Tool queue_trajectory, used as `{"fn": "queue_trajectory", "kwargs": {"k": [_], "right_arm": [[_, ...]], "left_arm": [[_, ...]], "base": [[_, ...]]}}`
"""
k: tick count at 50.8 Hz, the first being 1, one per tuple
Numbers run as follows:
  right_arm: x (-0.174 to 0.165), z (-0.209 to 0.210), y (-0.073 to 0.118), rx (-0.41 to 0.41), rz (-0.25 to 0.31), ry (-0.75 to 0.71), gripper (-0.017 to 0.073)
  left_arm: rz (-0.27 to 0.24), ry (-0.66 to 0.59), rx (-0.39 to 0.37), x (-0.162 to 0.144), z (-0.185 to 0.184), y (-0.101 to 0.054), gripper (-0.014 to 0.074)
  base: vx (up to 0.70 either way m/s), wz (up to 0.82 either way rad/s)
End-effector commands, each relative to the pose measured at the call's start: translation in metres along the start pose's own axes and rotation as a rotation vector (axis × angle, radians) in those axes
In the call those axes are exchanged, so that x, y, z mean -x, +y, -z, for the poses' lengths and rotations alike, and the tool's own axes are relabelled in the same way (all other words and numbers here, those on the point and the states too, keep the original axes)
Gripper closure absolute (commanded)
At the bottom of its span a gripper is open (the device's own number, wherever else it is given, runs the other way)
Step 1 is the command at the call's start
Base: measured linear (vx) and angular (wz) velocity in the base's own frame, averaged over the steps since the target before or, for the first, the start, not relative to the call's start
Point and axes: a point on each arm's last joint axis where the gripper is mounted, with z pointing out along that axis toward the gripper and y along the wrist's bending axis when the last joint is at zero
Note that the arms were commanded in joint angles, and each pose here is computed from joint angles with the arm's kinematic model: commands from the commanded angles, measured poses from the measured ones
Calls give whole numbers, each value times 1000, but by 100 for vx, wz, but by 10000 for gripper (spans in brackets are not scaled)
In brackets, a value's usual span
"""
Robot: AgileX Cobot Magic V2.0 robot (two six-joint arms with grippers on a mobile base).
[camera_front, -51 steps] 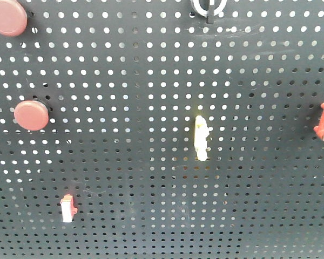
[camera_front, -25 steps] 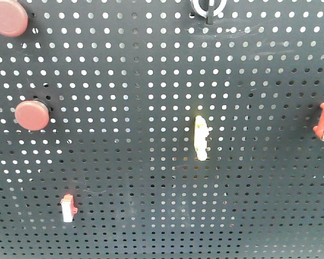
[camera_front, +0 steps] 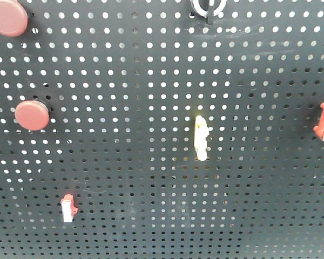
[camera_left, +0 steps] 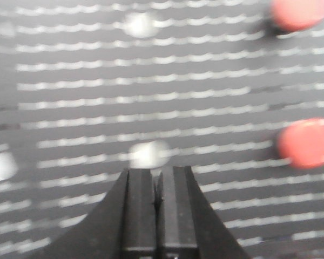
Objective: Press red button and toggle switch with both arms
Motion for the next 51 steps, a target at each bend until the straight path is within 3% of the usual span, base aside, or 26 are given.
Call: {"fn": "queue_trajectory", "kwargs": {"k": [1, 11, 21, 28, 36, 43, 51], "right_arm": [[16, -1, 1, 7, -2, -98, 559], [15, -2, 1, 6, 0, -93, 559], [15, -2, 1, 6, 0, -88, 559], [14, -2, 1, 4, 0, -75, 559], [14, -2, 1, 4, 0, -74, 559], [14, -2, 1, 4, 0, -73, 559], [14, -2, 1, 4, 0, -72, 559]], "left_arm": [[43, -118, -78, 27, -11, -9, 594], [102, -123, -201, 40, -40, -29, 594], [136, -91, -273, 37, -65, -48, 594], [198, -61, -290, 33, -69, -52, 594], [208, -49, -291, 28, -74, -55, 594], [245, -9, -295, 16, -85, -60, 594], [247, 26, -297, 4, -96, -65, 594]], "base": [[0, 0], [0, 0], [0, 0], [0, 0], [0, 0], [0, 0], [0, 0]]}}
